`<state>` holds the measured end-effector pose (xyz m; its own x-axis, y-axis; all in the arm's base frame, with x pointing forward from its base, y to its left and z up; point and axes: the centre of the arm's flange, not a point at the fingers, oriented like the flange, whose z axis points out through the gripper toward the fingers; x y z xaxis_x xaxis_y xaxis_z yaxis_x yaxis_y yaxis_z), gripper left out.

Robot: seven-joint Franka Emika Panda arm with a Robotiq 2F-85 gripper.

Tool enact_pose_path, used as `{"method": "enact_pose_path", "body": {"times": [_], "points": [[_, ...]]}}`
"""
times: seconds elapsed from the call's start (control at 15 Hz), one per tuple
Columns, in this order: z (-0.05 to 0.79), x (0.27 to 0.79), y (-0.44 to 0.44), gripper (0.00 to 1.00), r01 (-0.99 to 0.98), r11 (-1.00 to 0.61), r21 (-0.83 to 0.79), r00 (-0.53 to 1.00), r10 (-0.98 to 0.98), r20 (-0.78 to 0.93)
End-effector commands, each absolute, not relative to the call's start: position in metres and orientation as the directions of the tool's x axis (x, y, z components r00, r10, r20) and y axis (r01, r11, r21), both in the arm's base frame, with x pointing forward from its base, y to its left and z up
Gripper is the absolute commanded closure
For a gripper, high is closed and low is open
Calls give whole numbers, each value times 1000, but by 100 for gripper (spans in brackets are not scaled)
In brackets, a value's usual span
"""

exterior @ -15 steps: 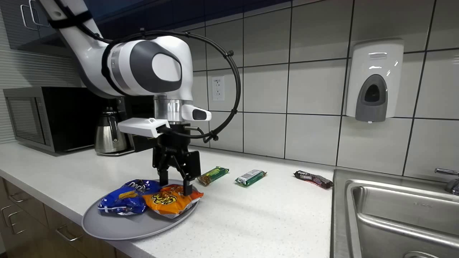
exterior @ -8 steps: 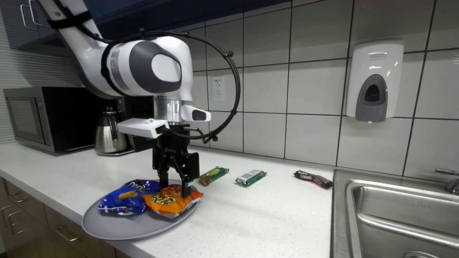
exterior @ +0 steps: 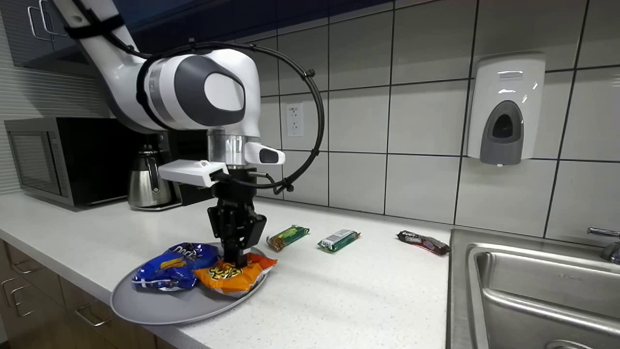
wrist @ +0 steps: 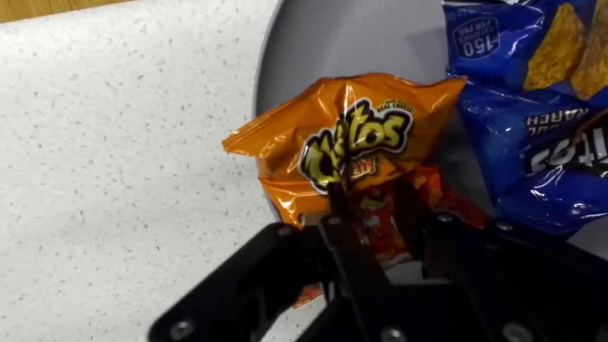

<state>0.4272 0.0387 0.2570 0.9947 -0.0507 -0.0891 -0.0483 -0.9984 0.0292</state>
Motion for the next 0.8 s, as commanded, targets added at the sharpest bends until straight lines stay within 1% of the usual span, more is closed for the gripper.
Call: {"method": "enact_pose_path", "body": {"times": [0.0, 0.07, 0.73], "points": [[266, 422, 39, 98, -63, -998, 22, 993, -65, -95], [266, 422, 39, 100, -63, -998, 23, 993, -65, -95], [292, 427, 36, 100, -55, -998, 27, 997, -57, -48]]}}
